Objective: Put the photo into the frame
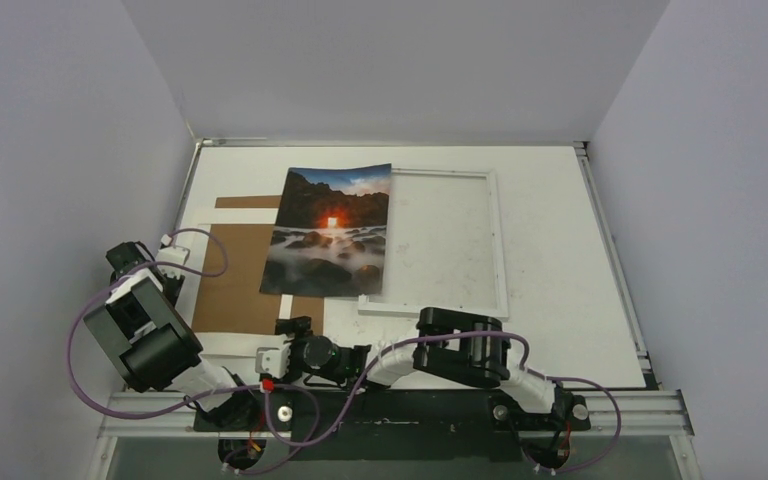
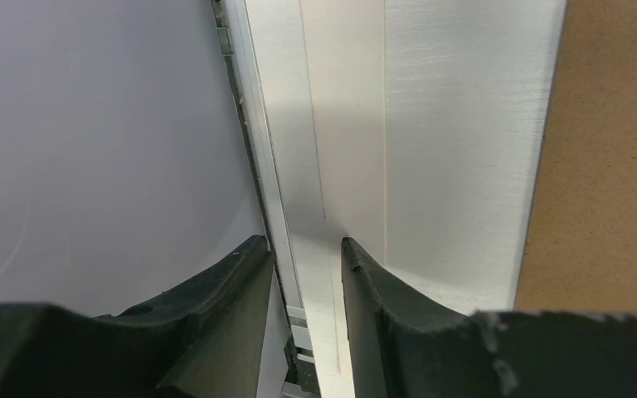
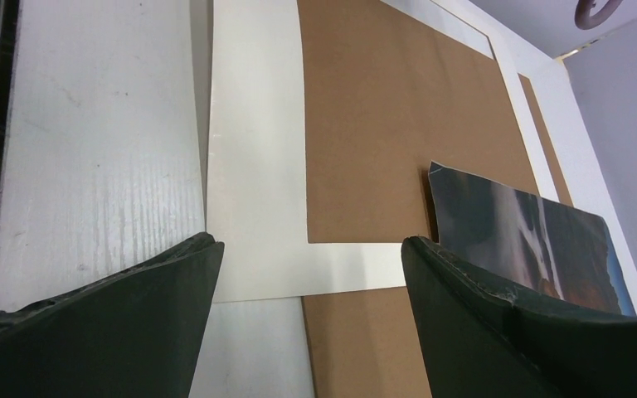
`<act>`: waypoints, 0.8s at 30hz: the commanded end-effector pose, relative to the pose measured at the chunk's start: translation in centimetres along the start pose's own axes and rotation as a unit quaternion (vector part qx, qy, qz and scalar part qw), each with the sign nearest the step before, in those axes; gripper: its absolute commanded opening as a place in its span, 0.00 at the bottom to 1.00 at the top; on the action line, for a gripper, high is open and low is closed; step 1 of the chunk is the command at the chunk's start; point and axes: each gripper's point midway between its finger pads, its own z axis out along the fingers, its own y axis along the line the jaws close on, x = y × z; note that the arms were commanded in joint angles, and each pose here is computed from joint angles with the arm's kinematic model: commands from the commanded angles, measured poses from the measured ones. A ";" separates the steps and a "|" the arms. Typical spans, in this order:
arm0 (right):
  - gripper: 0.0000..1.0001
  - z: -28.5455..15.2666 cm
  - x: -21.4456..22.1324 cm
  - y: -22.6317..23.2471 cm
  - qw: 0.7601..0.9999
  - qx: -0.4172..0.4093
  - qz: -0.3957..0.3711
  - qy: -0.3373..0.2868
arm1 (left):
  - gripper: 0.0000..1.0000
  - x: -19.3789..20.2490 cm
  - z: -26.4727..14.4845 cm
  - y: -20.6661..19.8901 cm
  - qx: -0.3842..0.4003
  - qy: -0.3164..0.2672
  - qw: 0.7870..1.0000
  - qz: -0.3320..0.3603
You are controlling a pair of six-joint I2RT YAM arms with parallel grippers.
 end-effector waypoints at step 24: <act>0.82 2.3 3.7 3.2 0.998 -0.038 0.019 0.034 | 0.35 3.6 0.0 -7.7 0.163 0.046 0.986 0.000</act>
